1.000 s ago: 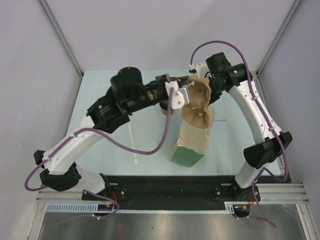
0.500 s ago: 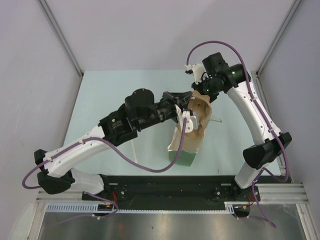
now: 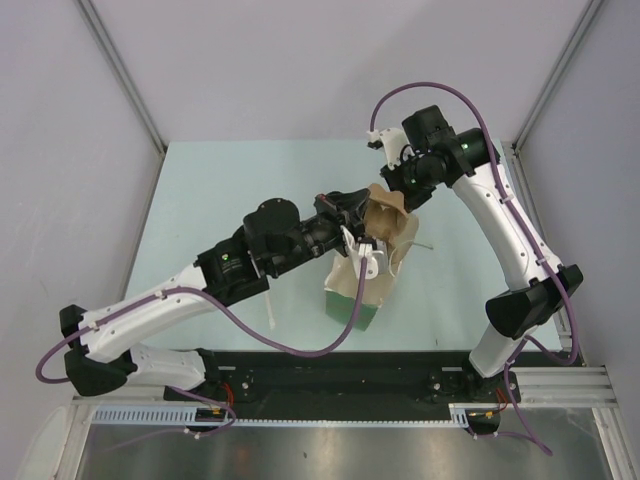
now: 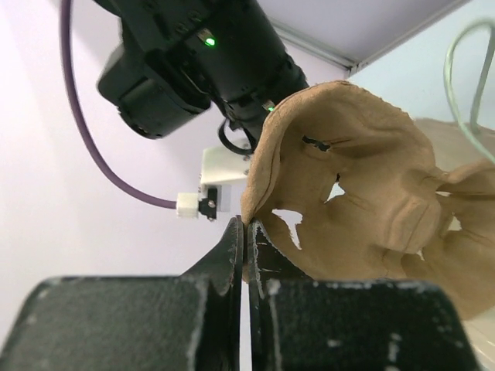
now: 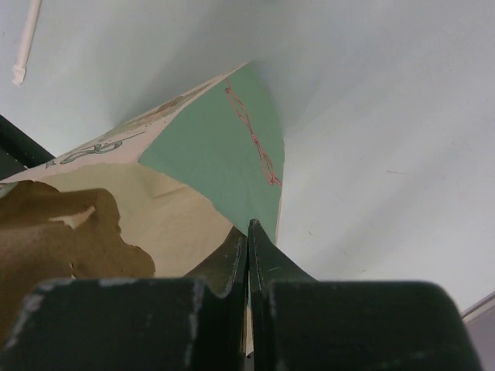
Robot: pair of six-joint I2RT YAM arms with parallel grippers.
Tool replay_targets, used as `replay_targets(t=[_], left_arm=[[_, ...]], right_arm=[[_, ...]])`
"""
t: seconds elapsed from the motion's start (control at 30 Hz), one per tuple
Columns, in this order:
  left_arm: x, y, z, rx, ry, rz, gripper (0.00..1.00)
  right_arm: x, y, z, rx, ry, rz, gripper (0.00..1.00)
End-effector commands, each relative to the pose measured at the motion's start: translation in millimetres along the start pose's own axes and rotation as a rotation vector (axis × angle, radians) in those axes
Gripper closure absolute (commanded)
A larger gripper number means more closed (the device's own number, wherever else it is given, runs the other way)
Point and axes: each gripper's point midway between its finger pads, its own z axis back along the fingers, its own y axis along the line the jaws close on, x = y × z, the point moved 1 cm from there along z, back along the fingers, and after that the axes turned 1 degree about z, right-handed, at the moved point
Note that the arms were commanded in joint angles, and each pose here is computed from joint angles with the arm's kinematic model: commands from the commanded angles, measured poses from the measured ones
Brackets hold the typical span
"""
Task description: Pack the takeout coffee
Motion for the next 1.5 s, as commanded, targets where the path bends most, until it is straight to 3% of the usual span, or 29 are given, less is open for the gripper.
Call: replay_targets(t=[0.0, 0.63, 1.47], left_arm=[[-5, -11, 11, -0.005, -0.006, -0.055, 1.00], [-47, -117, 0, -0.244, 0.077, -0.013, 1.00], [-106, -163, 2, -0.354, 0.359, 0.285, 1.00]], right_arm=[[-7, 9, 22, 0.009, 0.002, -0.012, 1.00], [-5, 54, 27, 0.168, -0.005, 0.092, 1.00], [-8, 64, 29, 0.217, 0.002, 0.111, 1.00]])
